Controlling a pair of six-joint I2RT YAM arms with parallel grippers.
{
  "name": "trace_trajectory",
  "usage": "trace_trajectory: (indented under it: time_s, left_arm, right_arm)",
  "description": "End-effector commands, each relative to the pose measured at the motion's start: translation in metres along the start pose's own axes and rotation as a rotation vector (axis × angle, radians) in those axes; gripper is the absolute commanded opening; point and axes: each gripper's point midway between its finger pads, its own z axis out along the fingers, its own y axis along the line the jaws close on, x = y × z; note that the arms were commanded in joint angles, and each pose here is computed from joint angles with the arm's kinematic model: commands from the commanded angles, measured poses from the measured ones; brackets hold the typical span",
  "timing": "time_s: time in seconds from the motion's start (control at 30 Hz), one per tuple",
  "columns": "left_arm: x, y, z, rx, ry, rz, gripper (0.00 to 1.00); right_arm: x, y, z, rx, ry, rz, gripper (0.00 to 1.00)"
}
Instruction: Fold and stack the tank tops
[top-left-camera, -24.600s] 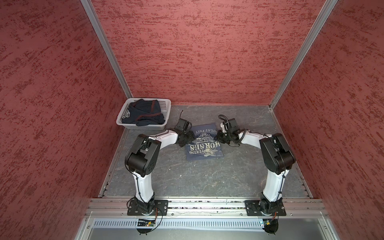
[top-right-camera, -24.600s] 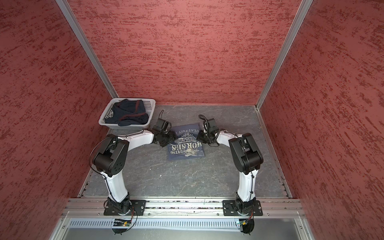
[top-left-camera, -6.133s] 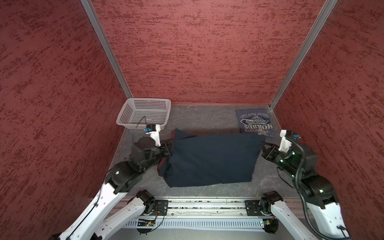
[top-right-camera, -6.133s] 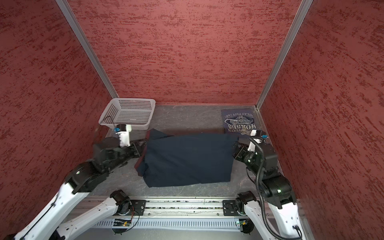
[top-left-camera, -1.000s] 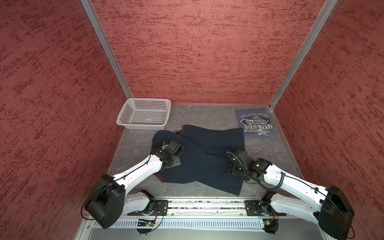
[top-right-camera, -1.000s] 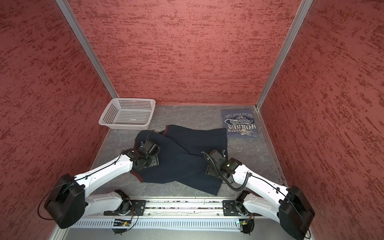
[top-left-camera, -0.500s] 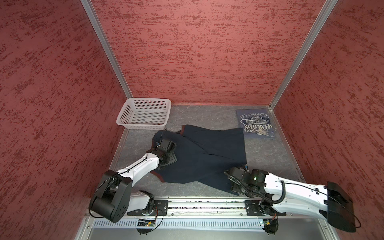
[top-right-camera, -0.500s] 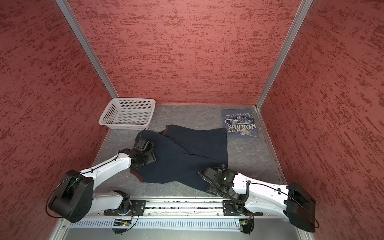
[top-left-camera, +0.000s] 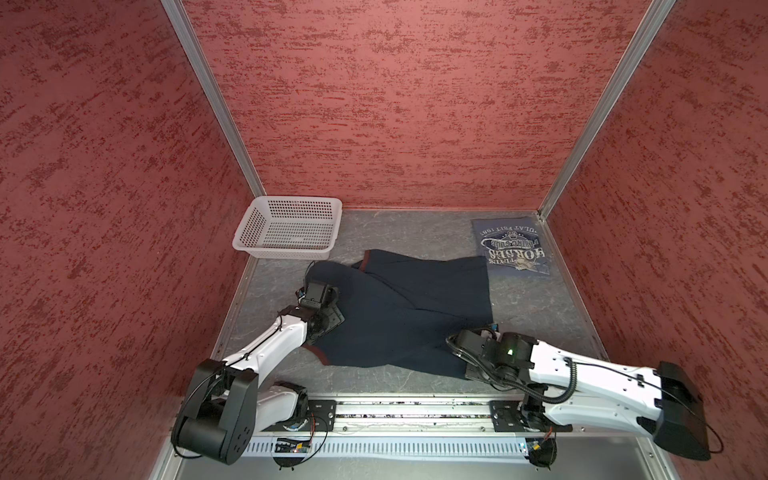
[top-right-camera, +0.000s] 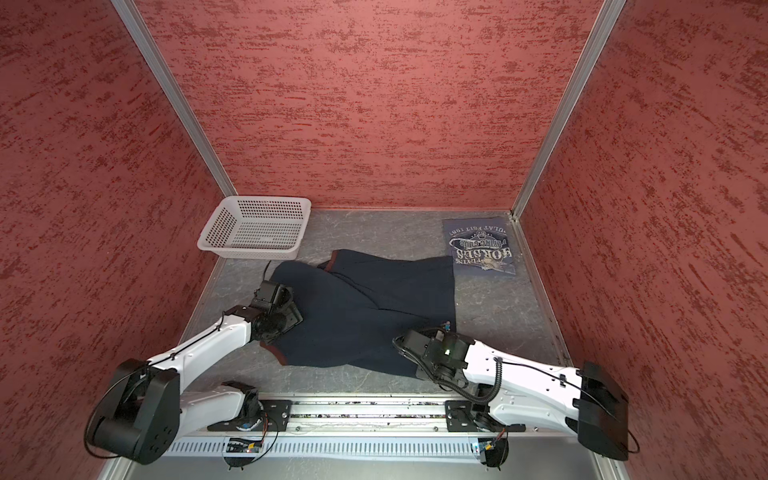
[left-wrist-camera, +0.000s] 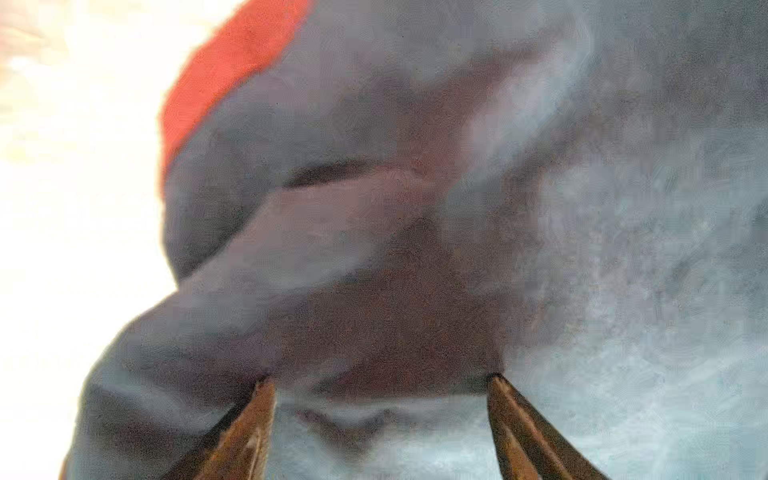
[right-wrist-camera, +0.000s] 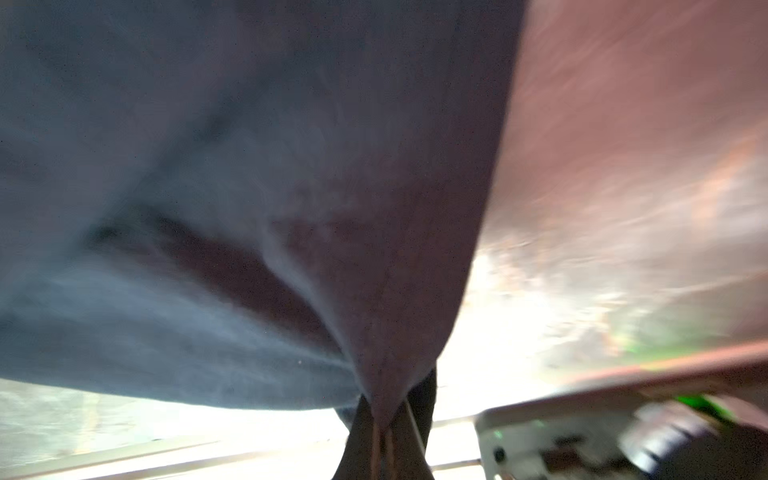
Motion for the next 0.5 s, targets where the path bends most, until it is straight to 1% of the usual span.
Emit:
trace_trajectory:
  time_s: [0.0,0.07,0.23,0.3,0.4,0.47]
  left_arm:
    - [-0.006,0.009,-0.002,0.002,-0.028,-0.07,0.82]
    - [-0.009,0.011,-0.002,0.004,-0.03,-0.09,0.82]
    - [-0.016,0.013,0.0,0.008,-0.019,-0.128,0.82]
    - [-0.021,0.014,-0.001,0.008,-0.026,-0.144,0.82]
    - [-0.032,0.017,-0.003,0.002,-0.044,-0.163,0.83]
    - [-0.04,0.02,-0.007,-0.001,-0.059,-0.169,0.83]
  right_arm:
    - [-0.029,-0.044,-0.028,0.187,-0.169,0.071,0.0]
    - [-0.03,-0.044,-0.029,0.19,-0.172,0.068,0.0]
    - [-0.019,-0.047,-0.014,0.226,-0.121,0.053,0.0]
    - [-0.02,-0.047,-0.014,0.231,-0.125,0.06,0.01]
    - [-0.021,-0.047,-0.014,0.243,-0.131,0.056,0.05]
    - [-0.019,-0.045,-0.012,0.236,-0.12,0.045,0.11]
